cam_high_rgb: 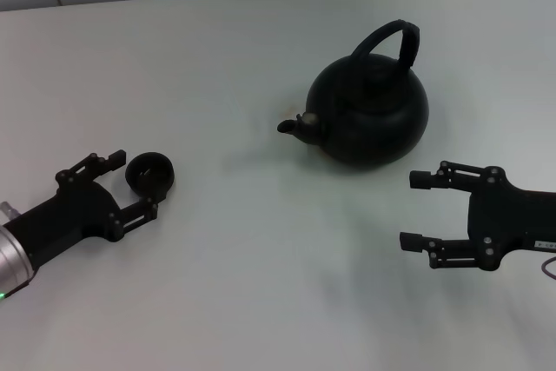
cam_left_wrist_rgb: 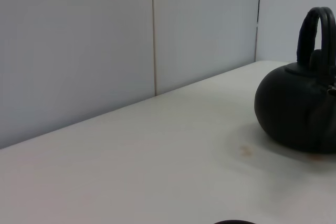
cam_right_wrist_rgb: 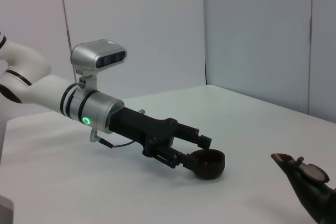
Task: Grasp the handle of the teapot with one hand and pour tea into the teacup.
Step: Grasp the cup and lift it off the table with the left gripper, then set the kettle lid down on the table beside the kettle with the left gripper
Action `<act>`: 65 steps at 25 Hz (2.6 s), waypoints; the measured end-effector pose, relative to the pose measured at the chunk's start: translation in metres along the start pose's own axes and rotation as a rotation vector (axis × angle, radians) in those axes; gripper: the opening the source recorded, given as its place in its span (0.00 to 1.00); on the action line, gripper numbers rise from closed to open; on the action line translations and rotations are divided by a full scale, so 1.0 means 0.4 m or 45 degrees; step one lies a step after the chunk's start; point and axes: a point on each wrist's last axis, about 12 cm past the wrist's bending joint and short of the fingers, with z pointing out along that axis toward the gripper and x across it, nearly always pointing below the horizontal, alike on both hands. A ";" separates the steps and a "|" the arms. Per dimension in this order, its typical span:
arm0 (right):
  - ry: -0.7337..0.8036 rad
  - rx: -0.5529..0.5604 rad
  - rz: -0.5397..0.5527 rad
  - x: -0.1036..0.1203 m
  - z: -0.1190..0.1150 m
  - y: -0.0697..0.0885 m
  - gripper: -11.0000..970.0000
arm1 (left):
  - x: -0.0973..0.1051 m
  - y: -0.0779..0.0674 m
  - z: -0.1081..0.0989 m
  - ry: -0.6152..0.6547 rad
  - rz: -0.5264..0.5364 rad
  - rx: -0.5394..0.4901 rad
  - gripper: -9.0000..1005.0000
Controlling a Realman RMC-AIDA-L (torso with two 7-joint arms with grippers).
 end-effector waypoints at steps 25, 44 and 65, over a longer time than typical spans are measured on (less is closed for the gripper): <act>-0.005 -0.007 -0.012 -0.007 0.005 -0.006 0.84 | -0.008 0.000 0.029 0.028 0.020 0.014 0.69; -0.014 0.003 -0.008 -0.008 0.001 -0.006 0.84 | -0.068 -0.029 0.102 -0.068 0.033 0.162 0.71; -0.039 0.013 -0.004 -0.009 -0.003 -0.002 0.84 | -0.077 -0.070 0.164 -0.027 0.095 0.213 0.74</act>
